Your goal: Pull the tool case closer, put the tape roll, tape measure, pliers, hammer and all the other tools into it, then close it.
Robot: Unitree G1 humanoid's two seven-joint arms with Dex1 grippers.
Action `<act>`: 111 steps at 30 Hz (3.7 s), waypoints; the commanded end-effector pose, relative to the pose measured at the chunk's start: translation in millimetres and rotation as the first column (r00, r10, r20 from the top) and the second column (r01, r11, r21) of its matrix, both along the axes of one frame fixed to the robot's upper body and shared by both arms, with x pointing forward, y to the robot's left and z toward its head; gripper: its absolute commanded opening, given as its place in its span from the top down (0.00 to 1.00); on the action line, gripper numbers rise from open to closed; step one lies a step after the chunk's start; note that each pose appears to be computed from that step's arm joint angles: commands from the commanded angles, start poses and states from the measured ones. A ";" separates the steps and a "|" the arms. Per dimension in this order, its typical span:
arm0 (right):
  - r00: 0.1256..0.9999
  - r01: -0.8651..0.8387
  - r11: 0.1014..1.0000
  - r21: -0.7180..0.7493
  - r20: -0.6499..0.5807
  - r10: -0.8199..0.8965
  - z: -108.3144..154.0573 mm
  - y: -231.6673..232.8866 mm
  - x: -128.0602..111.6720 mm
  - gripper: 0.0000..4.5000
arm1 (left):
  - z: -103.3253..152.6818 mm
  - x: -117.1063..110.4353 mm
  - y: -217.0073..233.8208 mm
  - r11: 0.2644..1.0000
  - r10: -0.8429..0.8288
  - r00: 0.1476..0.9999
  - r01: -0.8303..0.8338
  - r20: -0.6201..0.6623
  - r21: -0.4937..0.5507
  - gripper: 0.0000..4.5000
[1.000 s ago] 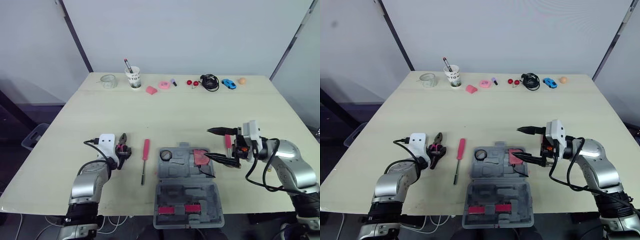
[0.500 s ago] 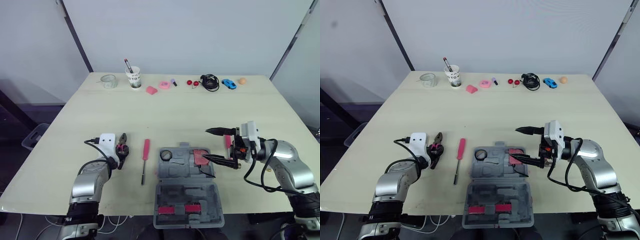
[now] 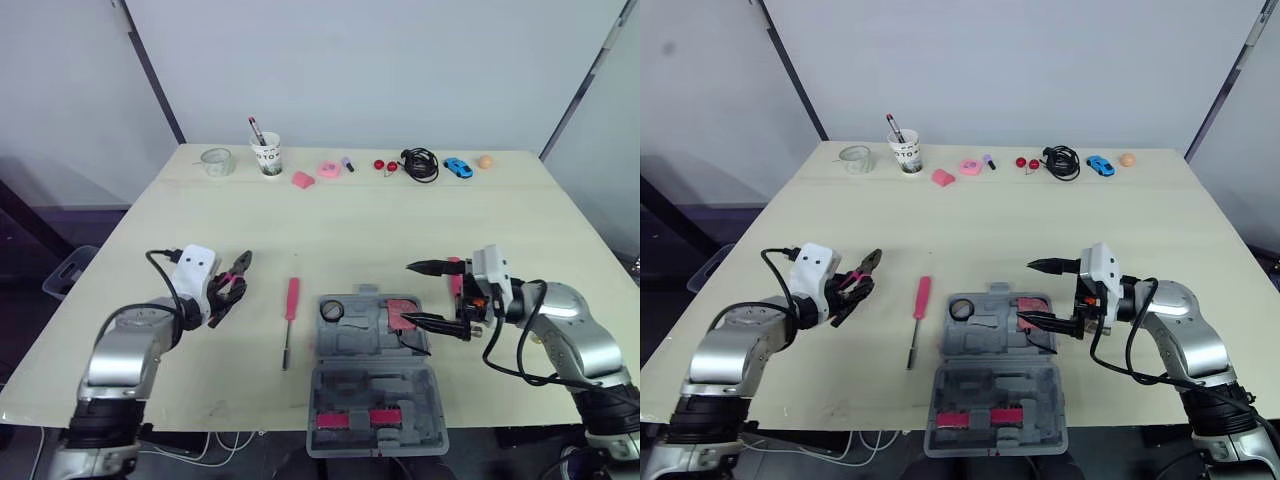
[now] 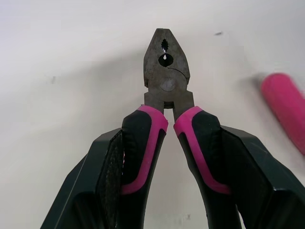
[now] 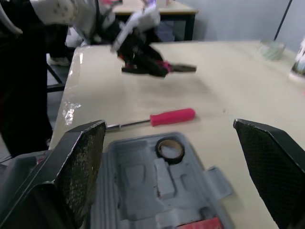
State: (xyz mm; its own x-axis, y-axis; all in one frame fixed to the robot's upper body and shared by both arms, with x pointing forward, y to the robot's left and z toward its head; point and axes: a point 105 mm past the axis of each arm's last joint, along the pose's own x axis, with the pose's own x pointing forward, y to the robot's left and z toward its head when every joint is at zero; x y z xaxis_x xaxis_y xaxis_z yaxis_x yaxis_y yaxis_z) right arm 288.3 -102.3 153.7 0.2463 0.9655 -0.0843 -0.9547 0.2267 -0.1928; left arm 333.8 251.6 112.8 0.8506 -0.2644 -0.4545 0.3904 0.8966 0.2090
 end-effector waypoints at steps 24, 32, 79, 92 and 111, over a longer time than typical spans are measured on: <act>0.991 0.129 0.860 -0.493 0.050 -0.121 0.8 22.0 35.3 0.00 | 41.3 -10.3 -161.2 0.415 -0.904 0.415 0.909 -0.100 0.024 0.44; 0.997 0.082 0.829 -0.554 0.042 -0.070 5.0 38.5 31.5 0.00 | 41.7 -5.9 -171.6 0.383 -0.919 0.384 0.923 -0.089 0.021 0.44; 0.993 0.100 0.851 -0.515 0.102 -0.055 -8.3 23.6 30.0 0.78 | 49.1 -41.3 -104.4 0.450 -0.888 0.456 0.888 0.059 -0.096 0.00; 0.953 0.302 0.844 -0.444 0.164 -0.255 -3.4 -34.2 42.4 0.78 | 33.8 -74.3 -50.3 0.563 -0.815 0.576 0.813 0.065 -0.147 0.00; 0.979 0.118 0.726 -0.678 0.203 0.030 -30.2 32.8 10.4 0.78 | 34.8 -76.1 -36.5 0.444 -0.894 0.446 0.895 0.044 -0.051 0.00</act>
